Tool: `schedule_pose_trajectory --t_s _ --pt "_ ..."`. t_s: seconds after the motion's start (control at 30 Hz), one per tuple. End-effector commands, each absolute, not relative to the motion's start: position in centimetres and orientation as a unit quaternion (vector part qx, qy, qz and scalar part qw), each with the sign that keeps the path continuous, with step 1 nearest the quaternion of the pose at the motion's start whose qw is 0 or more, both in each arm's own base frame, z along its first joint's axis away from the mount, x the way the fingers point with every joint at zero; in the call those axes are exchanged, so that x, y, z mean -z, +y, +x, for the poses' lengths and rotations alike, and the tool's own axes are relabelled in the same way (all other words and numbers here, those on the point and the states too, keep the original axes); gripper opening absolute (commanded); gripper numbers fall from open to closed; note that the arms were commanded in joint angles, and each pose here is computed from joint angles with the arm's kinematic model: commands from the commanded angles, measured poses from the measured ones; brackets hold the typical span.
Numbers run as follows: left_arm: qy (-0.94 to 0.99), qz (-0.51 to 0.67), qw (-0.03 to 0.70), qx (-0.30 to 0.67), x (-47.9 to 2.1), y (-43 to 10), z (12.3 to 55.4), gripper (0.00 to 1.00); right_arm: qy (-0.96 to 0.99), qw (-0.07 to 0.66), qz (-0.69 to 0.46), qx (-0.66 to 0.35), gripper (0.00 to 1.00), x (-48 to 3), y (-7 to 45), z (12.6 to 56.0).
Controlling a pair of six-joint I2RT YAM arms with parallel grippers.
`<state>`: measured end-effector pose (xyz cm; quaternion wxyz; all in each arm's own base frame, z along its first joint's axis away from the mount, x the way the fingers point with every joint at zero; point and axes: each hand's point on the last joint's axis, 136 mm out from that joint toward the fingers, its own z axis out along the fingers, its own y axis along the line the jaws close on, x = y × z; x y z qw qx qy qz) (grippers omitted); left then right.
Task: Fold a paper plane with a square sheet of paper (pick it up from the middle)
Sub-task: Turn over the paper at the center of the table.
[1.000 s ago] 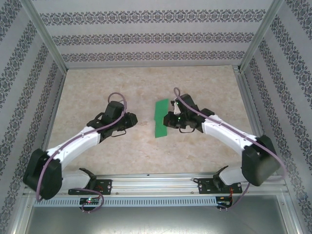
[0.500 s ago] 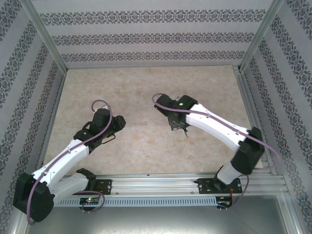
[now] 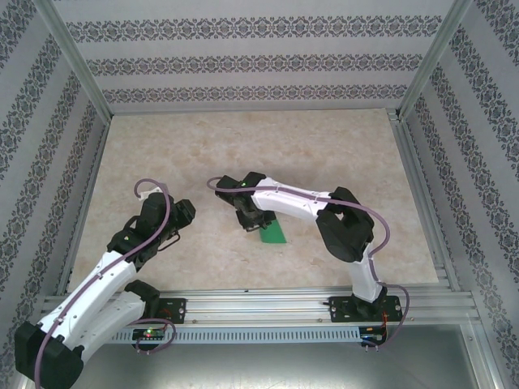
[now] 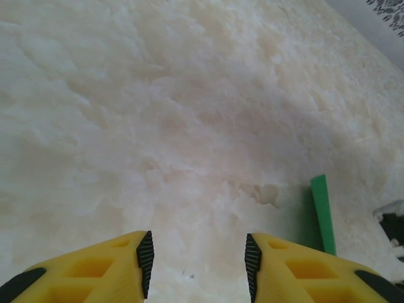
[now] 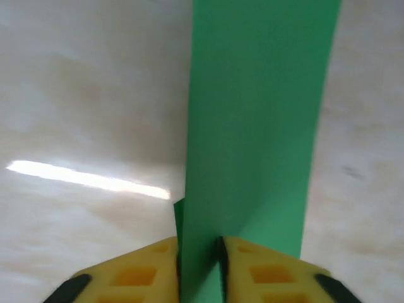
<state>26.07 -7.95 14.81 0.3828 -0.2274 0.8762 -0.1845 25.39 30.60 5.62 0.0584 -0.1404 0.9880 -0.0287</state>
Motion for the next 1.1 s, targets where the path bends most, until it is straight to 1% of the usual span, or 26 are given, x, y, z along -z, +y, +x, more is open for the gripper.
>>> schedule_pose_trajectory --t_s 0.0,0.07,0.1,0.17,0.3,0.4,0.5,0.6,0.67,0.73,0.83,0.93,0.97,1.07 --pt "0.883 -0.234 0.368 0.174 -13.9 -7.4 25.6 0.46 0.976 0.077 -0.145 -0.146 0.37 -8.5 36.4 25.5" --pt "0.885 -0.228 0.361 0.187 -13.8 -8.0 25.7 0.47 0.965 0.101 -0.144 -0.192 0.38 -10.3 36.8 25.6" --pt "0.885 -0.222 0.357 0.200 -13.8 -8.6 25.8 0.47 0.962 0.115 -0.135 -0.206 0.41 -10.9 36.2 25.9" --pt "0.888 -0.209 0.342 0.227 -13.5 -9.9 25.9 0.48 0.955 0.131 -0.113 -0.241 0.41 -11.5 35.1 26.2" --pt "0.894 -0.180 0.309 0.270 -12.6 -12.3 26.4 0.49 0.927 0.122 -0.064 -0.349 0.29 -10.5 33.9 26.3" --pt "0.894 -0.162 0.281 0.308 -12.0 -14.5 27.0 0.50 0.912 0.104 -0.051 -0.392 0.23 -9.2 33.8 25.9" --pt "0.895 -0.152 0.257 0.331 -11.7 -16.2 28.0 0.49 0.921 0.095 -0.026 -0.376 0.20 -6.9 32.8 26.3" --pt "0.902 -0.142 0.240 0.330 -11.2 -17.2 28.6 0.49 0.919 0.084 -0.001 -0.384 0.19 -5.1 32.7 26.5" --pt "0.905 -0.134 0.231 0.332 -11.0 -17.9 29.1 0.49 0.927 0.082 0.016 -0.365 0.18 -3.8 32.3 26.6" --pt "0.908 -0.124 0.218 0.337 -10.9 -18.9 29.4 0.49 0.938 0.082 0.047 -0.334 0.16 -2.0 31.2 26.6" --pt "0.912 -0.107 0.204 0.339 -10.6 -20.5 30.0 0.48 0.934 0.088 0.100 -0.331 0.16 -0.5 30.4 26.7" --pt "0.917 -0.097 0.191 0.336 -10.1 -21.9 30.8 0.43 0.928 0.100 0.125 -0.337 0.16 -0.2 30.0 27.0" --pt "0.919 -0.095 0.186 0.335 -10.0 -22.3 31.2 0.40 0.927 0.105 0.128 -0.336 0.16 -0.4 29.8 27.1" --pt "0.921 -0.099 0.178 0.333 -9.6 -23.2 32.5 0.34 0.919 0.121 0.112 -0.357 0.17 -2.2 30.3 27.3"
